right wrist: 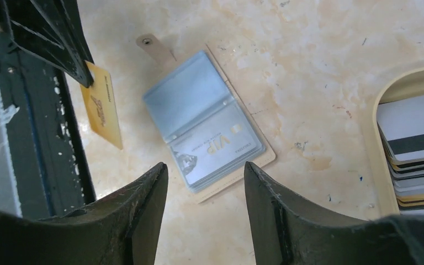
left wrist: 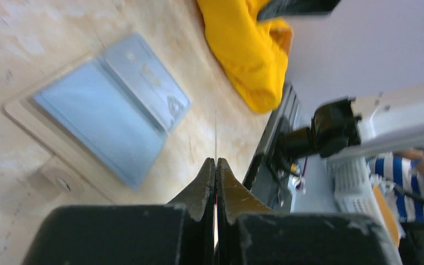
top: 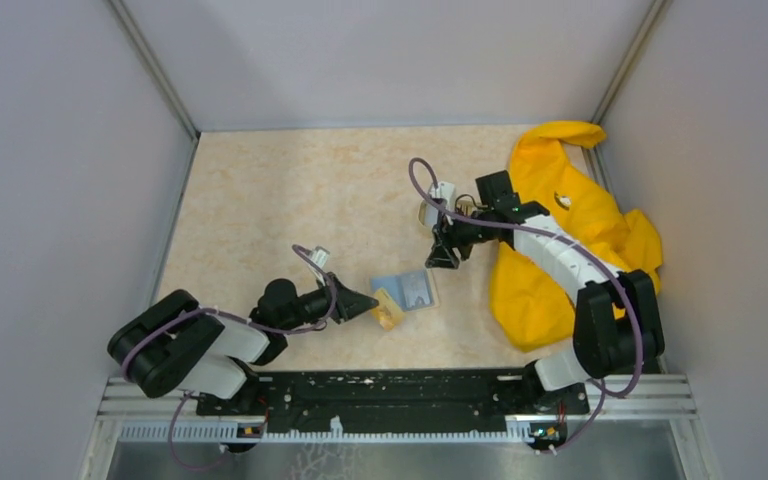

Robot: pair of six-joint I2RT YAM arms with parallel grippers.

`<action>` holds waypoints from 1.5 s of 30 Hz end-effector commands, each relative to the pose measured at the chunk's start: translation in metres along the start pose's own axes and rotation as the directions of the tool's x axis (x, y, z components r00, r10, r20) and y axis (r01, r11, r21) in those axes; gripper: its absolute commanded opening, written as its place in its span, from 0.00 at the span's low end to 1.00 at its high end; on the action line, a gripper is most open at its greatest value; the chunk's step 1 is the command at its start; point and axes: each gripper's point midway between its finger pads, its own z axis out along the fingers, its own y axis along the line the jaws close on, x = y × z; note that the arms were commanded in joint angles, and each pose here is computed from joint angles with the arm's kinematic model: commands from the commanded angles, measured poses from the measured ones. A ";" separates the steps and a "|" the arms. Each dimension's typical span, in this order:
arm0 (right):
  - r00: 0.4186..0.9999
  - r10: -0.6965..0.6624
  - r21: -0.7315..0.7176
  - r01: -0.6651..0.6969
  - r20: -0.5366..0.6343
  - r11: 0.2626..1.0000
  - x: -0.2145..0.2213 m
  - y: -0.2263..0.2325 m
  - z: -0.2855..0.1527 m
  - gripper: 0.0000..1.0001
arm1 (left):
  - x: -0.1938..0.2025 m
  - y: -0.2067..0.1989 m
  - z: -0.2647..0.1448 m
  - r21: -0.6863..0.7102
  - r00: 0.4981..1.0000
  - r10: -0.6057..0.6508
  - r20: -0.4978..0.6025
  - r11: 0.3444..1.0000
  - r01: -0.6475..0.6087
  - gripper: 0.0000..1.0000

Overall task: Put the credit cards into the card holder
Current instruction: Insert the credit card into the card holder.

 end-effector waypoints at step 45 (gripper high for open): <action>0.938 -0.180 0.016 0.194 -0.297 0.981 0.059 -0.014 0.055 0.25 | -0.023 0.058 0.038 -0.213 0.974 -0.192 0.118 0.953 0.214 0.00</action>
